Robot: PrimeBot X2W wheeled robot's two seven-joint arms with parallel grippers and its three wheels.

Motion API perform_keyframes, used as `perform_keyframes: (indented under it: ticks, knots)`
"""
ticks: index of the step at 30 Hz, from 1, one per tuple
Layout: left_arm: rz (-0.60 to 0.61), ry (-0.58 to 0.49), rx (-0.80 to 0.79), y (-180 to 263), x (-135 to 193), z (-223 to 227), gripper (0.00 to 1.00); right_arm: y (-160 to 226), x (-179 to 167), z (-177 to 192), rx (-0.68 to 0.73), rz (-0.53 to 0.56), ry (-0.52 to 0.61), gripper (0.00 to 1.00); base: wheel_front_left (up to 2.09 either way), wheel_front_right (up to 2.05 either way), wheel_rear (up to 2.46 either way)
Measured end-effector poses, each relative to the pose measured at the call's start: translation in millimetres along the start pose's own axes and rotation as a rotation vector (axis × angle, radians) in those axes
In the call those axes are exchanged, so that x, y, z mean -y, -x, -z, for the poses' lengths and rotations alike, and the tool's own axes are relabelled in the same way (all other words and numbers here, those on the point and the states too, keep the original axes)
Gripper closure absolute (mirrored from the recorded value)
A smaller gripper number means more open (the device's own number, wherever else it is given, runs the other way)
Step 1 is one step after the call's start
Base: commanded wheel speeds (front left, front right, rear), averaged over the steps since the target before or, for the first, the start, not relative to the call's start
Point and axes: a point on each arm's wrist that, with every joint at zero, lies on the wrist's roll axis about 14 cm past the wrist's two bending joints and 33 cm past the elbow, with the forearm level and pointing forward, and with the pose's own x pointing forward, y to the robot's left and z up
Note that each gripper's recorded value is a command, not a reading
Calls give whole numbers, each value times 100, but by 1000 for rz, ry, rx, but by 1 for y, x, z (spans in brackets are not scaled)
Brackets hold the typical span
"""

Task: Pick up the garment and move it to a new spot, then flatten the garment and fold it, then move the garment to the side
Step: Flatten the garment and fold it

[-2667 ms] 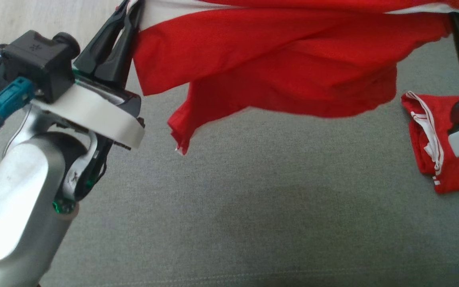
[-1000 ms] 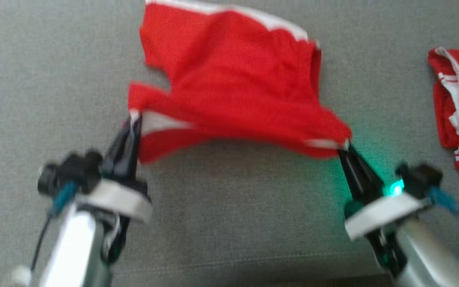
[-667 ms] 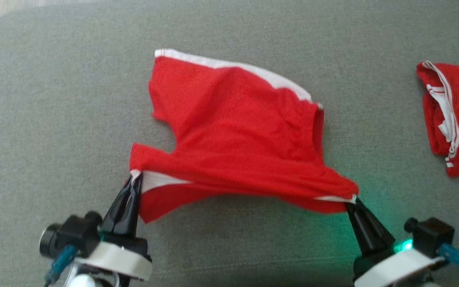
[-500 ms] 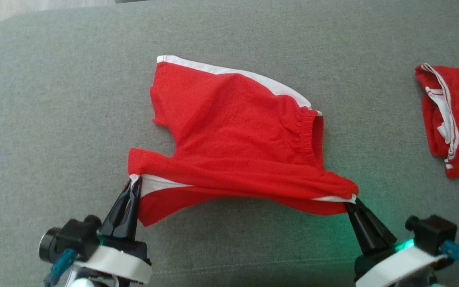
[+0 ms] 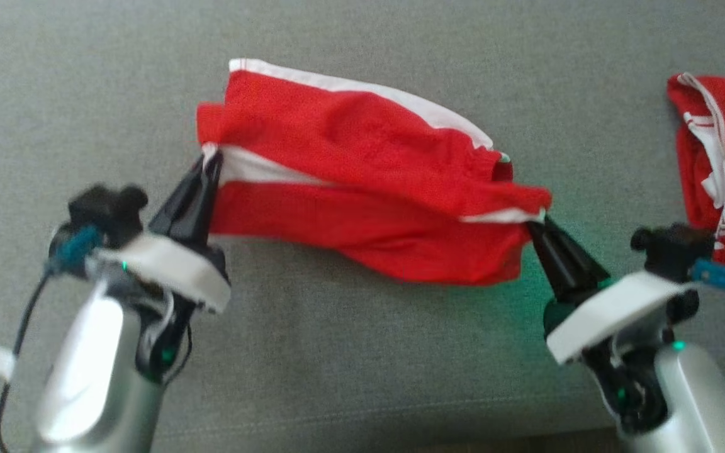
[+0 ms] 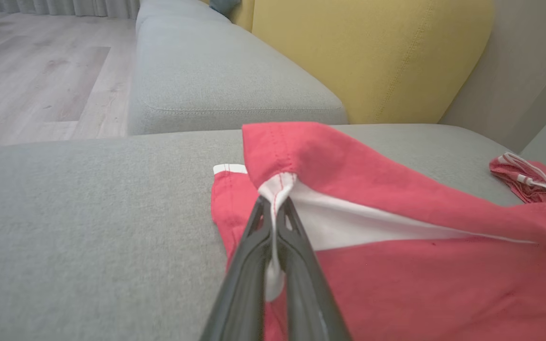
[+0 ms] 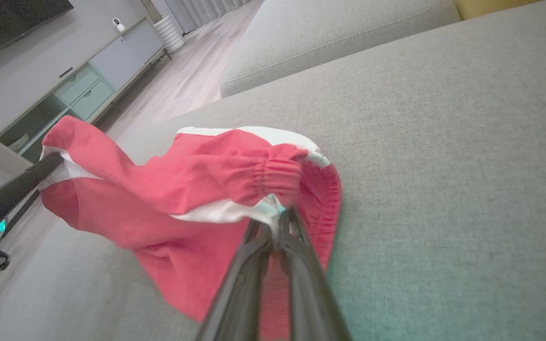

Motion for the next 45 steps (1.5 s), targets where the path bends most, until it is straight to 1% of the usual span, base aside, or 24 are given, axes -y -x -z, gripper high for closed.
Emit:
perform_keyframes:
  ticks: [6,12,16,20,21,22,23,24,26,29,32,36,38,40,42,45]
  knots:
    - [30,-19,-72,-44,-8,11,100,-33,14,-5,-21,5,-32,100,0,0,0]
    - [31,-19,-145,-86,-20,28,100,-63,29,-12,-4,16,-65,100,0,0,0]
    - [31,-9,-219,-104,-24,48,100,-72,43,-5,-23,45,-81,100,0,0,0]
    - [40,9,-284,-112,-22,67,100,-75,47,-2,-16,53,-99,100,0,0,0]
    - [41,13,-299,-113,-21,70,95,-75,48,-1,-15,53,-102,100,0,0,0]
    - [40,21,-310,-113,-21,73,67,-75,47,0,-13,52,-103,80,0,0,0]
    - [41,25,-318,-112,-21,76,18,-75,47,0,-3,50,-103,35,0,0,0]
    - [40,28,-313,-112,-21,76,0,-75,46,-2,13,48,-103,0,0,0,0]
    - [33,38,-289,-111,-22,73,0,-75,46,-9,58,45,-94,0,0,0,0]
    - [1,36,-210,-109,-30,61,0,-71,47,-27,146,39,-25,0,0,0,0]
    - [-53,24,-108,-103,-37,46,0,-63,47,-50,245,34,95,0,0,0,0]
    - [-123,12,-35,-82,-42,36,0,-45,47,-72,351,52,227,0,0,0,0]
    - [-145,-1,7,-69,-41,26,0,-33,47,-73,370,69,261,0,0,0,0]
    - [-166,-26,83,-56,-39,5,0,-21,48,-69,373,87,284,0,0,0,0]
    - [-193,-51,141,-39,-38,-10,0,-10,46,-65,372,104,289,0,0,0,0]
    - [-223,-62,173,-10,-35,-15,0,5,42,-60,363,121,283,0,0,0,0]
